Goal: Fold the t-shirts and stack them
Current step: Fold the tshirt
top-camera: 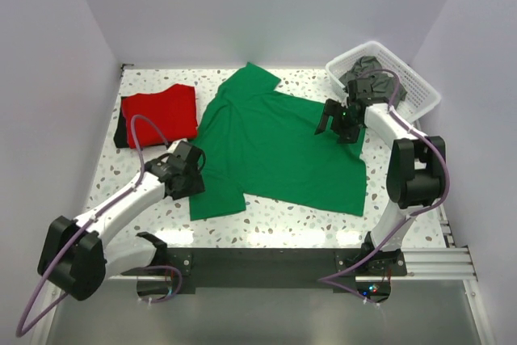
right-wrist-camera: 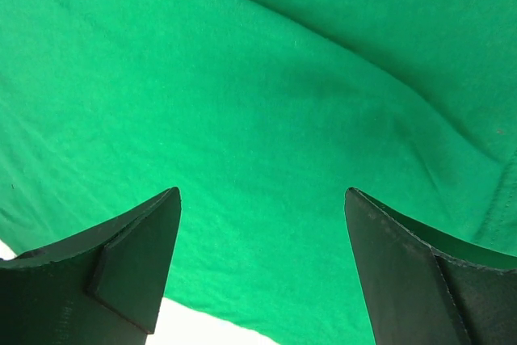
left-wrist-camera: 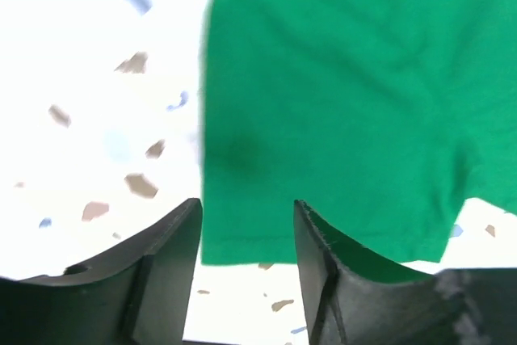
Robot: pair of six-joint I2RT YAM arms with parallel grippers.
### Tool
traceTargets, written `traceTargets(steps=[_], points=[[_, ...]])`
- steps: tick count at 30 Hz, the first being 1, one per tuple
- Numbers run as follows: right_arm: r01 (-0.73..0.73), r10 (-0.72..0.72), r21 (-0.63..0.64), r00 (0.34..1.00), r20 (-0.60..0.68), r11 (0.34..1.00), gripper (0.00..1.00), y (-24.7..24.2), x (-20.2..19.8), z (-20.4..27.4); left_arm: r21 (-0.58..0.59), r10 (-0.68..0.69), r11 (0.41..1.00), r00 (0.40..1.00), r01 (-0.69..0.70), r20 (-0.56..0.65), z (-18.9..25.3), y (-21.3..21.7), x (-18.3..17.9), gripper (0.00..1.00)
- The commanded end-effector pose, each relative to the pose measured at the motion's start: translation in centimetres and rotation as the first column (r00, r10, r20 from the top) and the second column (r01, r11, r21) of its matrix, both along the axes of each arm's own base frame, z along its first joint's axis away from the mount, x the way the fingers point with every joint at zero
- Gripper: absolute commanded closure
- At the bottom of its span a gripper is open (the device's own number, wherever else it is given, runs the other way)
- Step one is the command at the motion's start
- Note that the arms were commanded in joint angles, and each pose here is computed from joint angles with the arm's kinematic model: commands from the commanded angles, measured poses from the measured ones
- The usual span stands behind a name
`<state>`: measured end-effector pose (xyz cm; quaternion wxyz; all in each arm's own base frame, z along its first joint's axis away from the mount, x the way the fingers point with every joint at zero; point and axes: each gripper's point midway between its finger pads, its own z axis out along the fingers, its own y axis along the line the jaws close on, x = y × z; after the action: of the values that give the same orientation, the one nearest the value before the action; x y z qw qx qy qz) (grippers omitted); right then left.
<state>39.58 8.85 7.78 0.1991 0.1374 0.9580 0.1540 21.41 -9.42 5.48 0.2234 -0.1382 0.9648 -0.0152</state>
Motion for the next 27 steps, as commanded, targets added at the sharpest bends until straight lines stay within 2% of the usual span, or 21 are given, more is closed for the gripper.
traceTargets(steps=[1, 11, 16, 27], points=[[-0.023, 0.020, 0.034, 0.997, 0.076, 0.999, 0.15, 0.5, 0.3, 2.0, 0.008, 0.144, 0.990, 0.989, -0.144, -0.021, -0.6, 1.6, -2.2, 0.47], [-0.033, 0.031, 0.034, 0.997, 0.074, 0.999, 0.15, 0.5, -0.4, 1.8, 0.045, 0.179, 0.984, 0.977, -0.174, -0.118, -2.5, 2.6, -5.0, 0.56], [-0.038, 0.036, 0.024, 0.997, 0.074, 0.999, 0.15, 0.4, -0.6, 1.8, -0.027, 0.154, 0.987, 0.979, -0.160, -0.137, -3.0, 1.3, -5.3, 0.59], [-0.032, 0.031, 0.021, 0.997, 0.073, 0.999, 0.15, 0.3, -0.5, 1.8, -0.034, 0.128, 0.990, 0.966, -0.139, -0.224, -5.3, 0.9, -7.1, 0.60]])
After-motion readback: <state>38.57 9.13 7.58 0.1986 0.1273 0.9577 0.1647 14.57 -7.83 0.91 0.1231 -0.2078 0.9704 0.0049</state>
